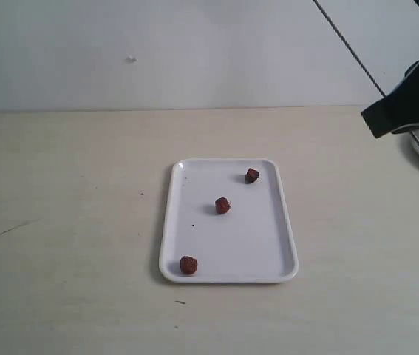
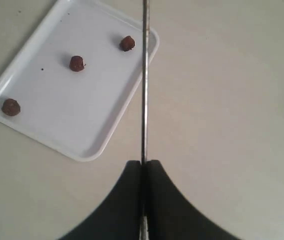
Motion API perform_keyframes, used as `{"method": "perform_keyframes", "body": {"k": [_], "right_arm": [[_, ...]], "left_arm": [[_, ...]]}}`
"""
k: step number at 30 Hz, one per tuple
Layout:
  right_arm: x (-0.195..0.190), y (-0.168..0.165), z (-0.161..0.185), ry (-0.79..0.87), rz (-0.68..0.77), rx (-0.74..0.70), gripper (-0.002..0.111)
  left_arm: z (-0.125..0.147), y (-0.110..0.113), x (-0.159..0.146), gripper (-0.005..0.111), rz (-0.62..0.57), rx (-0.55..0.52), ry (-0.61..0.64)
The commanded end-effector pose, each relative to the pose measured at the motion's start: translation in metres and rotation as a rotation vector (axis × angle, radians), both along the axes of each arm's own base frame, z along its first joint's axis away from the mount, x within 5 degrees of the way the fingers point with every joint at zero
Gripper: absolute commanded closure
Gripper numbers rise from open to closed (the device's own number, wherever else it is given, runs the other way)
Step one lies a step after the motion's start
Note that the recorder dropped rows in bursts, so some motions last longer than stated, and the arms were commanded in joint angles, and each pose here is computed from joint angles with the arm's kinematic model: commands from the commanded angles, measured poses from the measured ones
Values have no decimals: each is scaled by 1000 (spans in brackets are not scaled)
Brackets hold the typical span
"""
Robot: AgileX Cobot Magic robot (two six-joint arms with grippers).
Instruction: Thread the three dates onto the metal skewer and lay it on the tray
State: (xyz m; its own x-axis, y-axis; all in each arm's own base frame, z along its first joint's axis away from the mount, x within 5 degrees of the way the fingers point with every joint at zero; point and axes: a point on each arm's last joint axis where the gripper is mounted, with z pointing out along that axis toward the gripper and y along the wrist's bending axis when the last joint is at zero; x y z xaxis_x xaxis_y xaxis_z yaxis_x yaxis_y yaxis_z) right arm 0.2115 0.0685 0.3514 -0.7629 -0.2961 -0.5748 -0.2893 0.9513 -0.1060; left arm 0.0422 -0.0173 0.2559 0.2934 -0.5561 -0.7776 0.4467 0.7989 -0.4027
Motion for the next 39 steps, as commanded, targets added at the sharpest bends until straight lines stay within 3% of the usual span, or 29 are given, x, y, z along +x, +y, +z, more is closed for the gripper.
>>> {"method": "perform_keyframes", "body": {"k": [1,7,11,15,21,23,24,28,31,33,37,39], "right_arm": [[0,0,-1,-31,5,8,108],[7,0,-6,-18,6,-33,108],[20,-5,-15,-19,-61,-117,108],[39,-8,-28,-34,-212,-139,108],[68,8,-66,52,-170,-133,108],[80,7,-79,97,-144,-104,108],[94,3,-92,162,-105,-49,108],[125,-25,-121,284,-95,115,108],[137,-43,-125,273,-118,139,108],[145,-51,-119,203,-115,138,108],[150,-50,-115,152,-92,138,108],[150,-50,-115,150,-76,129,108]], "left_arm": [[51,4,3,107,43,-24,46],[112,11,62,107,272,268,375],[113,3,130,107,287,494,615],[87,-31,187,107,156,745,799],[41,-105,242,107,-83,1234,904],[26,-127,255,107,-162,1411,916],[16,-148,266,107,-251,1520,901],[1,-189,298,107,-479,1724,744],[-8,-202,314,107,-547,1732,816],[-12,-221,326,107,-670,1595,964],[-30,-253,346,106,-835,1427,1003],[-42,-261,355,100,-847,1421,1010]]}}
